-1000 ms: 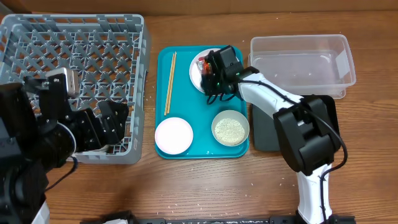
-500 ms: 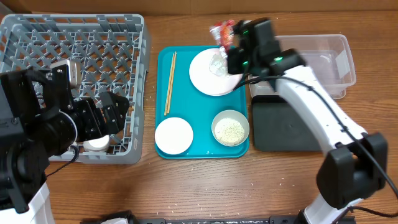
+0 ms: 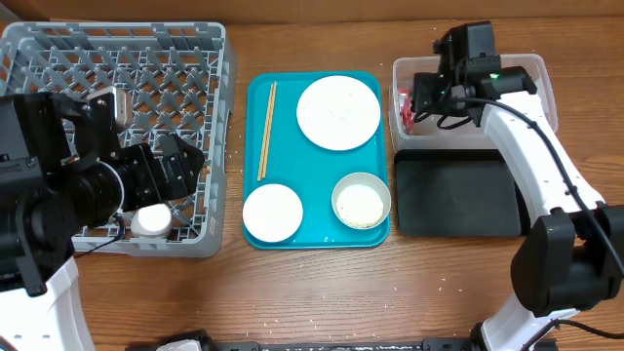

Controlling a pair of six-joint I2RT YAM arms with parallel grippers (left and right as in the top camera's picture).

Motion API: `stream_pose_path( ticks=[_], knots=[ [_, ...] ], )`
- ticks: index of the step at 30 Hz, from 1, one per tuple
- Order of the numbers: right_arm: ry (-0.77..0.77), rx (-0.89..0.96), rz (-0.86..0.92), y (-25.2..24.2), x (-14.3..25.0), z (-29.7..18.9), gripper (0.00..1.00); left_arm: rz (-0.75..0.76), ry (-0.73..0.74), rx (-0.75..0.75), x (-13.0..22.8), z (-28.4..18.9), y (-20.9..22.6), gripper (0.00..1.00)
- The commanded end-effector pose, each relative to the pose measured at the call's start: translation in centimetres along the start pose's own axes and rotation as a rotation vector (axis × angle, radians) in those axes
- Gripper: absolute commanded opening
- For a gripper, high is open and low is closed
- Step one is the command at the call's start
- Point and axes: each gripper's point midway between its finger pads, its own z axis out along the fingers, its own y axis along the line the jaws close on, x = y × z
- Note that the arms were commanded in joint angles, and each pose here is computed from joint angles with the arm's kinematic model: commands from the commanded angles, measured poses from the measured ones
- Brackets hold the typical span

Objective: Sort waste into correct bins and load items into the dishwasher
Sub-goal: 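Grasp the red snack wrapper with the right gripper, drop into clear bin, then pick the white tissue off the plate with the right gripper, drop in bin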

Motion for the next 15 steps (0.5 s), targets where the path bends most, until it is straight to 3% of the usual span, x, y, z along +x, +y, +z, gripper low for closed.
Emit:
stream_pose_path(
  ticks=[1,3,6,9,11,15],
  knots=[
    [-0.058,-0.258,-0.163,8.2,-1.4,-1.6,0.63,0.02,0.005,0.013,-0.3,0.2,-0.3,1.0],
    [-0.072,-0.279,-0.218,10.7,-1.0,-1.4,0.65,0.018,0.01,0.013,-0.3,0.4,-0.3,1.0],
    [-0.116,-0.162,-0.322,13.2,-0.4,0.9,0.66,0.013,0.02,0.011,-0.5,0.7,-0.1,1.0],
    [-0.137,0.012,-0.4,13.0,0.2,5.2,0.66,0.002,0.038,0.013,-0.4,1.0,-0.1,1.0],
    [-0.089,0.034,-0.499,12.6,1.7,9.4,0.78,-0.01,0.066,0.009,0.2,1.1,0.0,1.0],
    [-0.037,0.055,-0.547,10.9,3.4,14.3,0.79,-0.022,0.092,0.005,0.8,1.1,0.1,1.0]
  ],
)
